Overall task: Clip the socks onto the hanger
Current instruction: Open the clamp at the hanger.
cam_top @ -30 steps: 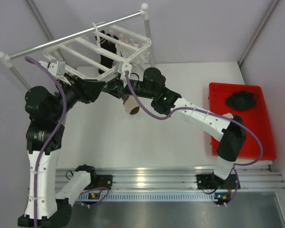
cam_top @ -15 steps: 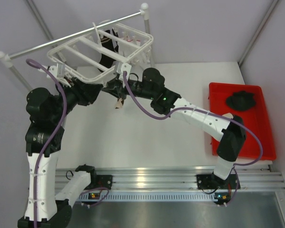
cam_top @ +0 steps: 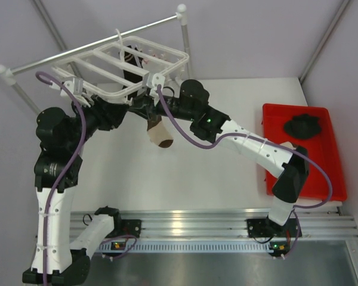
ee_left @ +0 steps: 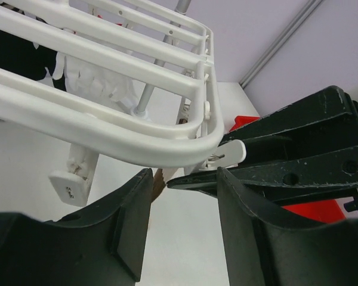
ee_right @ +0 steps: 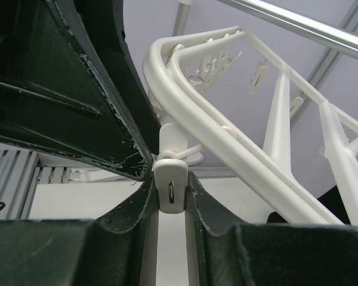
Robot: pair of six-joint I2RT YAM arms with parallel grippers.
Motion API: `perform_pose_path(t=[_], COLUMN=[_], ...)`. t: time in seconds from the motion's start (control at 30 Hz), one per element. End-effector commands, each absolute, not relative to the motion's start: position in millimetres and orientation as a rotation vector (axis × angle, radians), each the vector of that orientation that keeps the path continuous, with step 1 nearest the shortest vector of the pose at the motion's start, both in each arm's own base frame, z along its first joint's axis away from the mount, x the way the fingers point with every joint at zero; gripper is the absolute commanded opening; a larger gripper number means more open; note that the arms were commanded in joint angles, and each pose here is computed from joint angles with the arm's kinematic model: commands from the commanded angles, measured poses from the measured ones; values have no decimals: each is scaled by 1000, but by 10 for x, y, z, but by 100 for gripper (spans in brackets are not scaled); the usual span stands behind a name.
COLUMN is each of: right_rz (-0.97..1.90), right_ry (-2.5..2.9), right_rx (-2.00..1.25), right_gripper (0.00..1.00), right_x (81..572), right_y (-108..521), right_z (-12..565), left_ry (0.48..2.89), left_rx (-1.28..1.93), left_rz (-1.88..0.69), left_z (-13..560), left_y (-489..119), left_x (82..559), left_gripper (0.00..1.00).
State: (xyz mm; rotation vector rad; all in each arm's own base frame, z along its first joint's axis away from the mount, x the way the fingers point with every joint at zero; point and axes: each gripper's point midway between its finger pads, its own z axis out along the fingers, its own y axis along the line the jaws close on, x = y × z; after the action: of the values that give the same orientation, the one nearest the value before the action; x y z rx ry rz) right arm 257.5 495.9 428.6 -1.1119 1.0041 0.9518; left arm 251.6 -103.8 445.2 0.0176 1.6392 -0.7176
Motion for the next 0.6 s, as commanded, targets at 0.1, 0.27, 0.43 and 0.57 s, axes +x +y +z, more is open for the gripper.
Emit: perform_pose_path(t=[0.1,0.27,0.43,0.57], right_rz=[941,935,937,936], right_ry=[957,971,980,984], right_rx=[-1126,-1137,-1146,-1154], right_gripper=[0,0,0,0], right_x=[2458,2470,2458,2446], right_y=[5017,5049,5073,5105], right_z=[4475,4435,4413,4410], left_ry=[1566,1544,1532,1528], left_rx=[39,66,75,76], left_rz=[-727,-751,-763,-783], left_z=[4630,4667,4691,4704], left_y=[-1057,-1102,-1120,-1143], left_x=[2563,2543,2535,2531], left_gripper=[51,51,51,52])
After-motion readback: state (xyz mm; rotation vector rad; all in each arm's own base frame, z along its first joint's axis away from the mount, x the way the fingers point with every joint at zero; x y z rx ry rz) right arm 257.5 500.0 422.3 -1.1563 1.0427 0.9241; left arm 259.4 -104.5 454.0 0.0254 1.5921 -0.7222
